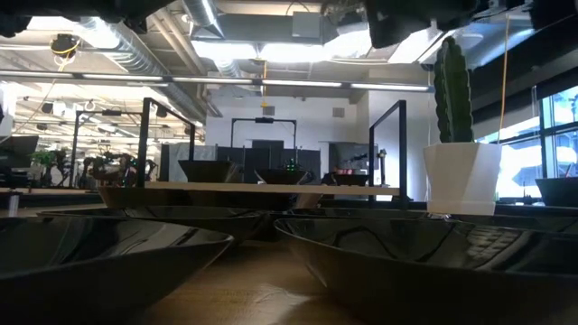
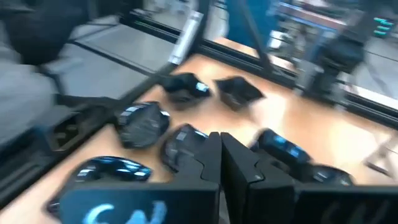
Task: Pick & Place Mini shaped plates
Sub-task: Stack the distorted square plate on the top of the distorted square plate on the shelf
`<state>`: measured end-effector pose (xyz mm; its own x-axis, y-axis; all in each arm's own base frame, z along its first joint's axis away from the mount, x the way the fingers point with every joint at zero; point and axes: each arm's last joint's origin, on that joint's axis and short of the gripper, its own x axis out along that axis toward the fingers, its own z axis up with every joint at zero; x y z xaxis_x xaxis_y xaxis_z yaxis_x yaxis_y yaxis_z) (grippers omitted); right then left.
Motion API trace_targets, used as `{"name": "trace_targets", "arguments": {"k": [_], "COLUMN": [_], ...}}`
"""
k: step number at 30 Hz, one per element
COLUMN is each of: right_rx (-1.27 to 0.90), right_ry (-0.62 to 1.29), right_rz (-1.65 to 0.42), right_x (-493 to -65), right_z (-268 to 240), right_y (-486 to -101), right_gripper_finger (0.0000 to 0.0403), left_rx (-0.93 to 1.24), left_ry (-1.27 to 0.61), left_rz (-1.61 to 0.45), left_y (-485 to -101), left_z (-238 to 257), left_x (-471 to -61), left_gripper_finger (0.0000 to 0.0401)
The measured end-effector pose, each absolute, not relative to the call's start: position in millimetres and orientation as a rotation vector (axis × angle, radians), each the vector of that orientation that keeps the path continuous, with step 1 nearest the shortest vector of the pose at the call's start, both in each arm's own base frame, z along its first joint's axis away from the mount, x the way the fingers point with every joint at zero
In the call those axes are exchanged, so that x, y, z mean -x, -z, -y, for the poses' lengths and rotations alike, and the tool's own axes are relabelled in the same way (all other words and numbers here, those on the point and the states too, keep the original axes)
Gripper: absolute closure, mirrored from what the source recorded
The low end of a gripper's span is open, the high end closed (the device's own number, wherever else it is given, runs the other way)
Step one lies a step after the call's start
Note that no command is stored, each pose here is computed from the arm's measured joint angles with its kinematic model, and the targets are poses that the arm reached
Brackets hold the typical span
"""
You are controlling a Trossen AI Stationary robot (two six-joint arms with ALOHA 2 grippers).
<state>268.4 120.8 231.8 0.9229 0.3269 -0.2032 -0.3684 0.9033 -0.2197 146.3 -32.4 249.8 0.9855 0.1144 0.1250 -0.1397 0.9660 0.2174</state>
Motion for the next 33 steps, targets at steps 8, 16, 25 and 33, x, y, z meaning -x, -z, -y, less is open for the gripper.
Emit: {"name": "trace_targets", "arguments": {"k": [8,16,25,33], "right_rx": [0.297,0.298,0.298,0.305], "right_ry": [-0.490,-0.618,-0.622,-0.622], "right_rz": [-0.234,-0.202,-0.247,-0.247], "right_x": [-268.5,-268.9,-267.8,-267.8], "right_z": [-123.2,-127.8,-127.3,-127.2], "right_y": [-219.7,-218.1,-214.0,-213.9], "right_gripper_finger": [0.0382,0.0399,0.0378,0.0387], "left_rx": [-0.227,-0.309,-0.233,-0.224], "left_ry": [-0.128,-0.214,-0.260,-0.262], "left_rz": [0.106,0.081,0.064,0.077], "left_y": [-249.2,-248.7,-246.5,-247.8], "left_z": [32.4,29.9,29.0,28.9], "left_x": [-146.3,-146.1,-147.5,-147.2], "left_gripper_finger": [0.0398,0.0398,0.0398,0.0398]}}
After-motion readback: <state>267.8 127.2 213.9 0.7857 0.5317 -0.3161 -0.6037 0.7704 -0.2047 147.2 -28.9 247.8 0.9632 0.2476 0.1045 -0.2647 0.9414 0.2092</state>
